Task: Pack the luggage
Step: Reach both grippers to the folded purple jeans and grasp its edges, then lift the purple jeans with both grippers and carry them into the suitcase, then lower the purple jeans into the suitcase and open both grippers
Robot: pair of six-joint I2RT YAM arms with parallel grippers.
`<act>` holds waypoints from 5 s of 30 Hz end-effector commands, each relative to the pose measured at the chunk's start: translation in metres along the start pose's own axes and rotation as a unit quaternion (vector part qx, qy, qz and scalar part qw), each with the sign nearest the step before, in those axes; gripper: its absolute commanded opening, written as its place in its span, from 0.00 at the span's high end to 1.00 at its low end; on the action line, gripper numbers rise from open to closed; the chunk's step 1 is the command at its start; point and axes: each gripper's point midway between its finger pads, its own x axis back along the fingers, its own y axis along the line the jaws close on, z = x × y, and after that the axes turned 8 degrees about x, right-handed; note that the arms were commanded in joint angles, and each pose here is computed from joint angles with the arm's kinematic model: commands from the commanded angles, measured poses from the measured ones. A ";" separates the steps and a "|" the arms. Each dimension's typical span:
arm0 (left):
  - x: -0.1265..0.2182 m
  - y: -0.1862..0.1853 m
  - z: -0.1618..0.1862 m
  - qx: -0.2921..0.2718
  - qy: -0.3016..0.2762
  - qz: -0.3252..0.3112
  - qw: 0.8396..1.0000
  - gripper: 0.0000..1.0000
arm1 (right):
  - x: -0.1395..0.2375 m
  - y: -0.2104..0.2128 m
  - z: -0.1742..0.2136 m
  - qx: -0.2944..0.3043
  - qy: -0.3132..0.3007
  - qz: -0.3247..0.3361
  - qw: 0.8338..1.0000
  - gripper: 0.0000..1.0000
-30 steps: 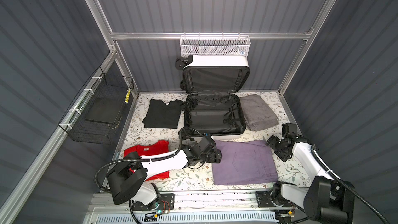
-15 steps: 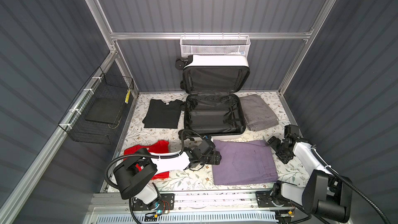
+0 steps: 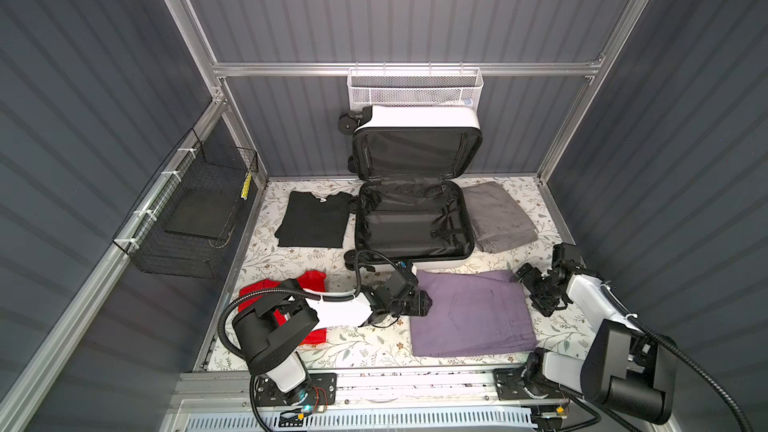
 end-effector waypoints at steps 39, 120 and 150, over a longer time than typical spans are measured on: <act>0.084 -0.156 -0.044 -0.094 0.004 0.130 0.987 1.00 | 0.075 0.062 0.010 0.043 -0.085 -0.179 0.979 1.00; 0.155 0.060 -0.349 -0.063 -0.178 -0.136 0.973 0.00 | 0.037 0.359 -0.054 0.281 -0.099 -0.239 0.924 0.40; 0.062 0.124 -0.308 -0.004 -0.097 -0.240 0.966 0.00 | -0.070 0.330 -0.007 0.234 -0.015 -0.164 0.958 0.41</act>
